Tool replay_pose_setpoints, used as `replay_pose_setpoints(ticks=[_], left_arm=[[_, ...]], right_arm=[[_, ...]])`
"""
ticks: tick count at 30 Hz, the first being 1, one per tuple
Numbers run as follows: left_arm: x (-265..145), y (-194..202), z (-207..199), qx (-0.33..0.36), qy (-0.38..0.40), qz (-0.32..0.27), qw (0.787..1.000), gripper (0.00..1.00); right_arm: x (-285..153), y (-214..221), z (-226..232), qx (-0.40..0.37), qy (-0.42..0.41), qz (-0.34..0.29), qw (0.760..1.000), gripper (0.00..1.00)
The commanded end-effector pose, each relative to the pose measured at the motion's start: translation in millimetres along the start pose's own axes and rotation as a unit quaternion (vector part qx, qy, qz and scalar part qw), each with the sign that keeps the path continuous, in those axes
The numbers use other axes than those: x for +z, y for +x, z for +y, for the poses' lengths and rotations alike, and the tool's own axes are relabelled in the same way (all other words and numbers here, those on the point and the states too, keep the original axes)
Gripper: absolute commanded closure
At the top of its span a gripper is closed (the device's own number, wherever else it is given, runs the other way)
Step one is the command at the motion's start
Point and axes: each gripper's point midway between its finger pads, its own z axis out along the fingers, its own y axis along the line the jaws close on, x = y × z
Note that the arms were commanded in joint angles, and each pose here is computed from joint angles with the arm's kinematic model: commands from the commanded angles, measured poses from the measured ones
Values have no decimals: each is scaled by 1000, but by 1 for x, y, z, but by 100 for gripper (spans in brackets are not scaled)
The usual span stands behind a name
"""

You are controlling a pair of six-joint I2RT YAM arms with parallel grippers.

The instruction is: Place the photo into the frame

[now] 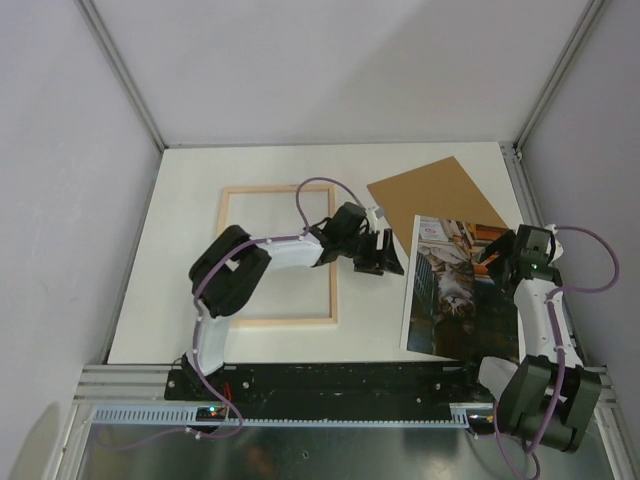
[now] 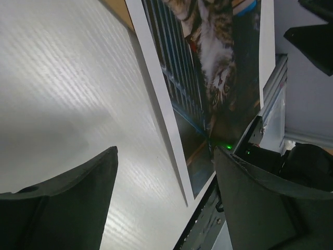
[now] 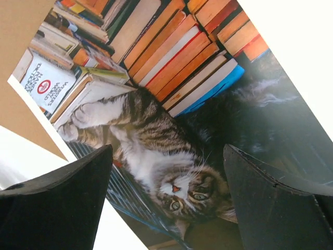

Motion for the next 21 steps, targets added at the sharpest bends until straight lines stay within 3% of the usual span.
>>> replay_pose_setpoints(ticks=[1,21], left_arm=[[23,-5,-23,13,70,10,997,21],[71,13,3,-8,48,48,998,23]], right_arm=[[13,-16,8,8,-20,-20,1000,9],[71,-13,2,26,10,-1,1000,9]])
